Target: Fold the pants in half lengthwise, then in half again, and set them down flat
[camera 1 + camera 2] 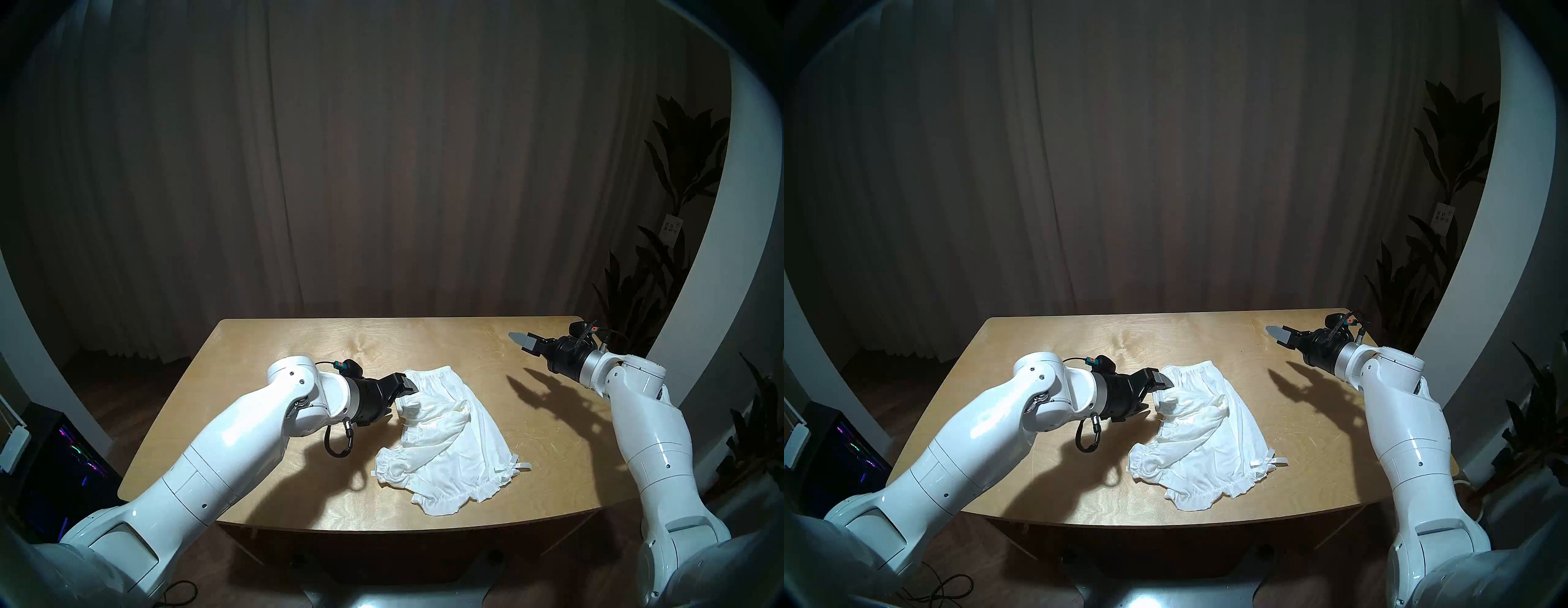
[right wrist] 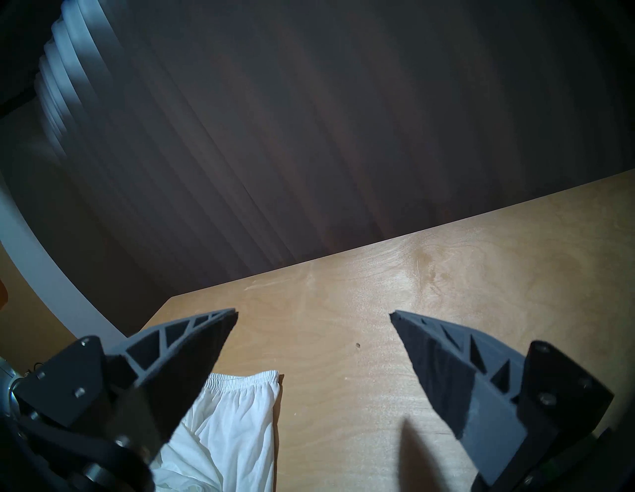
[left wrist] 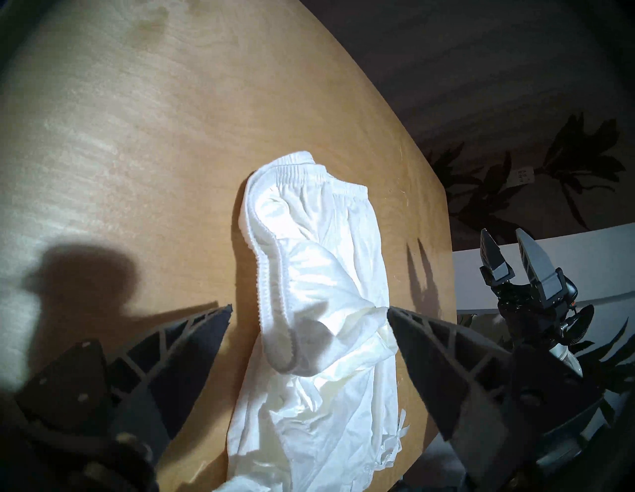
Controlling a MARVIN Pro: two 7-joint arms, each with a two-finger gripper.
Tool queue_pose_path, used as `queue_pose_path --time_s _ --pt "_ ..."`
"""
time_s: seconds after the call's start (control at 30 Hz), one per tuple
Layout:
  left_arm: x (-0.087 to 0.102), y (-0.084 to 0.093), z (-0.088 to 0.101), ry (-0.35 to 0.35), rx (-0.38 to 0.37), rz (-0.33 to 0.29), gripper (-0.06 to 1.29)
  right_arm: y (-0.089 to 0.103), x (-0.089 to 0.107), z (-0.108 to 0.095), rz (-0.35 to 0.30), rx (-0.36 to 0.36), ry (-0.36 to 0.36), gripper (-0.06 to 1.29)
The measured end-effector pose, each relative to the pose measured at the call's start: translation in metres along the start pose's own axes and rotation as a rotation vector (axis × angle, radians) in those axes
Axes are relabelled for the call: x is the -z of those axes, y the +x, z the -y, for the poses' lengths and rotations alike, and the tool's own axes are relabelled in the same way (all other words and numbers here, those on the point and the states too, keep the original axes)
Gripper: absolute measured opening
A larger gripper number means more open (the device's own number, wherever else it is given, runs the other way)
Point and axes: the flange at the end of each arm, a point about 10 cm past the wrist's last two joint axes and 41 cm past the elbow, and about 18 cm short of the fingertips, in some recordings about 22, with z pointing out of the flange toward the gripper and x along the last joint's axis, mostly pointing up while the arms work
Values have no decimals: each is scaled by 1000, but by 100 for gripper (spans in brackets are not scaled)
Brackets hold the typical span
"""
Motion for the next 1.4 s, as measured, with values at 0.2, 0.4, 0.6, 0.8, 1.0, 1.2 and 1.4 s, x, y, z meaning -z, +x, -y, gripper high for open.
queue_pose_path --time_s 0.2,0.4,0.6,0.8,1.0,1.2,1.4 --pt "-5 -10 -4 -46 -28 16 112 -2 5 0 -4 1 -6 120" --pt "-5 -12 -9 -69 -48 14 91 -3 9 -1 -8 1 -12 120" --pt "-5 -8 -12 -78 -44 -8 49 -3 10 -3 -14 -1 -18 120" --pt "-11 -2 -7 -59 -26 -24 25 -3 10 -3 -20 -5 -23 120" --pt "-19 5 -7 -52 -9 -36 5 -2 11 -4 -27 -11 -28 120" --pt "-31 13 -22 -68 -8 -49 -3 -3 13 -6 -32 -17 -32 120" --pt "-45 19 -49 -96 -30 -51 -3 -8 18 -9 -35 -30 -39 120"
